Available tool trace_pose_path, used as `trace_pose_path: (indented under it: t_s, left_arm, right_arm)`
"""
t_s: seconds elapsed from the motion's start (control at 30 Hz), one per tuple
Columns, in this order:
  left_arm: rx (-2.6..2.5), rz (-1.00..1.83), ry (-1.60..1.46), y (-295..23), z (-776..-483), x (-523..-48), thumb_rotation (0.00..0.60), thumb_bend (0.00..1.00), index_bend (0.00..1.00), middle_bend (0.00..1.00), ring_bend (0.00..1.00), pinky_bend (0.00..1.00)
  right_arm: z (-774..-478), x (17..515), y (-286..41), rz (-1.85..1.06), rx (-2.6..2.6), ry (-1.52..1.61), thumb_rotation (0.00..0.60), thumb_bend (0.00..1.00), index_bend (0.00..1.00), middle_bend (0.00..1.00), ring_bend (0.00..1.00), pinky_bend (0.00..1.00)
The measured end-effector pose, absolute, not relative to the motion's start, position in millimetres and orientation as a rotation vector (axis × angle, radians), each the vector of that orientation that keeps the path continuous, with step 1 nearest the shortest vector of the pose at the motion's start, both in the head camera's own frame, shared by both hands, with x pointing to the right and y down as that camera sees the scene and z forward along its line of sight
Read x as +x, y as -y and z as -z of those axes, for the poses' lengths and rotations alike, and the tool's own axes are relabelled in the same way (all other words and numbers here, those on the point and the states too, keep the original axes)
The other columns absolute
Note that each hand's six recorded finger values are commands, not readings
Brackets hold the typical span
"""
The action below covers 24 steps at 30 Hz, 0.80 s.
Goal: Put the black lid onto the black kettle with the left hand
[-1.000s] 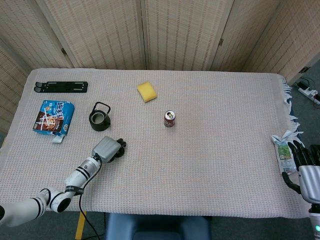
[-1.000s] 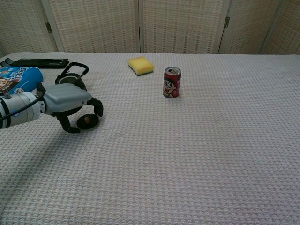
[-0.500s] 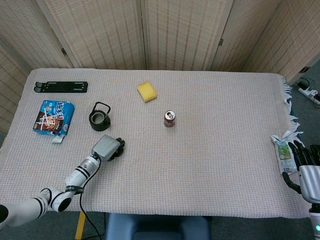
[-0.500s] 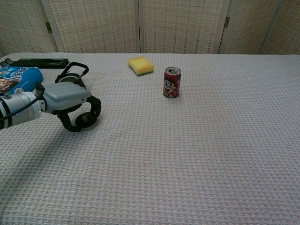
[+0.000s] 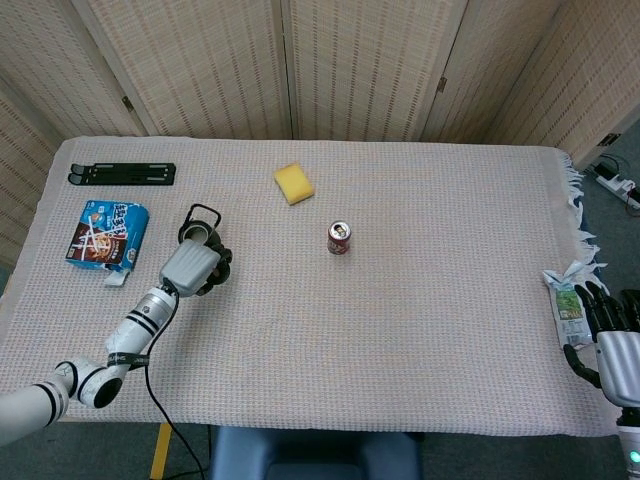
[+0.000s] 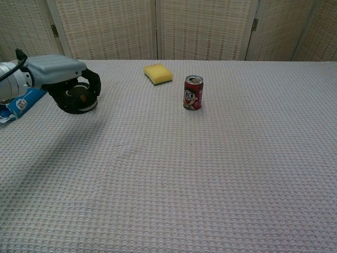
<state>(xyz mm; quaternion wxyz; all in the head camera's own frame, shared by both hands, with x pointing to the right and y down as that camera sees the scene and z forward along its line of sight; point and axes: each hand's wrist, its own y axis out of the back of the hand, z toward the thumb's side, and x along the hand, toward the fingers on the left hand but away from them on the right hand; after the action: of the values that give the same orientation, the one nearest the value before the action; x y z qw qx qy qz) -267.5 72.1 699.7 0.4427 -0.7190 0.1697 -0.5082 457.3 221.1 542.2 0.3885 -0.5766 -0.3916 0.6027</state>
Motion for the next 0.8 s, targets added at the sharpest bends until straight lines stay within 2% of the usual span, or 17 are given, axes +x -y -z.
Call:
trace_pose_path:
  t_s: [0.3, 0.8]
  left_arm:
    - [-1.744, 1.349, -0.453, -33.7, -698.1, -275.6, 0.6, 0.24, 0.4, 0.41, 0.8, 0.81]
    - [-1.702, 1.538, -0.465, -2.0, -732.5, -290.6, 0.6, 0.24, 0.4, 0.41, 0.8, 0.81]
  right_arm:
    - [-542.4, 459.0, -223.7, -1.538, -1.465, 1.002, 0.6, 0.35, 0.03, 0.09, 0.15, 0.0]
    - [-541.3, 462.0, -226.7, -1.558, -1.454, 1.008, 0.6, 0.35, 0.03, 0.09, 0.15, 0.0]
